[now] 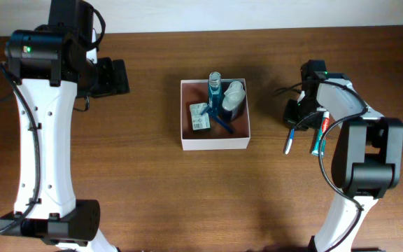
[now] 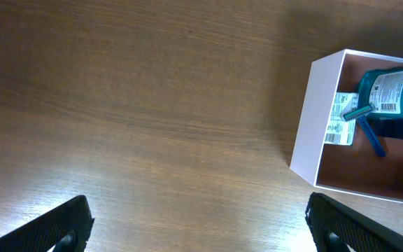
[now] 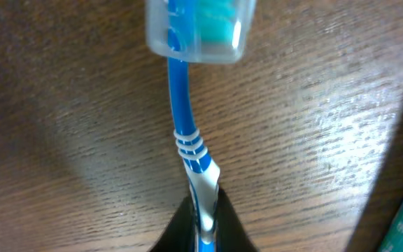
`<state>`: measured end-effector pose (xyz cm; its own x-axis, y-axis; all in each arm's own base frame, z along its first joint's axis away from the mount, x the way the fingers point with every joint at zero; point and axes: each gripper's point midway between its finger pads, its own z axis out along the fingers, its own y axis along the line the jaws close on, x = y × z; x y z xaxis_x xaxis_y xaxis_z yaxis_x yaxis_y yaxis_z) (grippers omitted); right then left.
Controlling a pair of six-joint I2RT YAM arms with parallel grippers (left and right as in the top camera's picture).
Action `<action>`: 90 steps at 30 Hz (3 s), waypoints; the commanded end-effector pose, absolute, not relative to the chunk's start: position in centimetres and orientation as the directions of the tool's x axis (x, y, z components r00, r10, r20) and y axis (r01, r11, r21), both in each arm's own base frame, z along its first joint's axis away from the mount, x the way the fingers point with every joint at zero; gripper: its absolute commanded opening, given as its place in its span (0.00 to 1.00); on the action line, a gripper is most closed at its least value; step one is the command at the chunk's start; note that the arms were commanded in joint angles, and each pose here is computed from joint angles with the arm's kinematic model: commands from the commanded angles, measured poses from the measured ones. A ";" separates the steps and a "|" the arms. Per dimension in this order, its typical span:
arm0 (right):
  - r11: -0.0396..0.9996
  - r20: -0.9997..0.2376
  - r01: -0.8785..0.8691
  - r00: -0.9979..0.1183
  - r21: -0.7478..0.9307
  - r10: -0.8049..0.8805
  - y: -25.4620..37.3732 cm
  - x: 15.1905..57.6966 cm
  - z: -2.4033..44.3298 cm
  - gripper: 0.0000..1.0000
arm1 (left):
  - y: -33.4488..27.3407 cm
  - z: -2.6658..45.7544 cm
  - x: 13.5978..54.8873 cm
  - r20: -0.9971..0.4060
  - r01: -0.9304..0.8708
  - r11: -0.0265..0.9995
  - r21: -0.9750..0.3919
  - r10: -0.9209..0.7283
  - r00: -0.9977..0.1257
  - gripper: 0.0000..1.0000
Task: Pack container
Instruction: 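Grasp the blue toothbrush with the right gripper, then place the toothbrush into the box and release it, then grasp the Colgate toothpaste tube with the right gripper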
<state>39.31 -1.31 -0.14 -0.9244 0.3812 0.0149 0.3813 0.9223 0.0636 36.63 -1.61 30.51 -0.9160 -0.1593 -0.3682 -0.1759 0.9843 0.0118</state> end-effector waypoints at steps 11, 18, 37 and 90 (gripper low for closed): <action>0.976 -0.296 0.094 -0.943 0.196 0.150 4.9 41.7 16.1 0.04 | -1.5 31.0 36.5 -0.384 -0.167 0.986 0.019 -0.147 -0.912 0.99; 0.806 -0.542 -0.592 -0.684 0.020 -0.488 17.9 37.3 24.3 0.04 | -1.5 31.0 36.5 -0.384 -0.167 0.986 0.019 -0.147 -0.912 0.99; 0.236 -0.275 -0.950 -0.175 -0.205 -0.945 24.1 38.7 12.2 0.05 | -1.5 31.0 36.6 -0.384 -0.167 0.986 0.019 -0.147 -0.911 0.99; 0.878 0.069 0.465 -0.885 0.111 0.460 -8.6 36.5 -0.1 0.29 | -1.5 31.0 36.6 -0.384 -0.167 0.986 0.019 -0.147 -0.911 0.99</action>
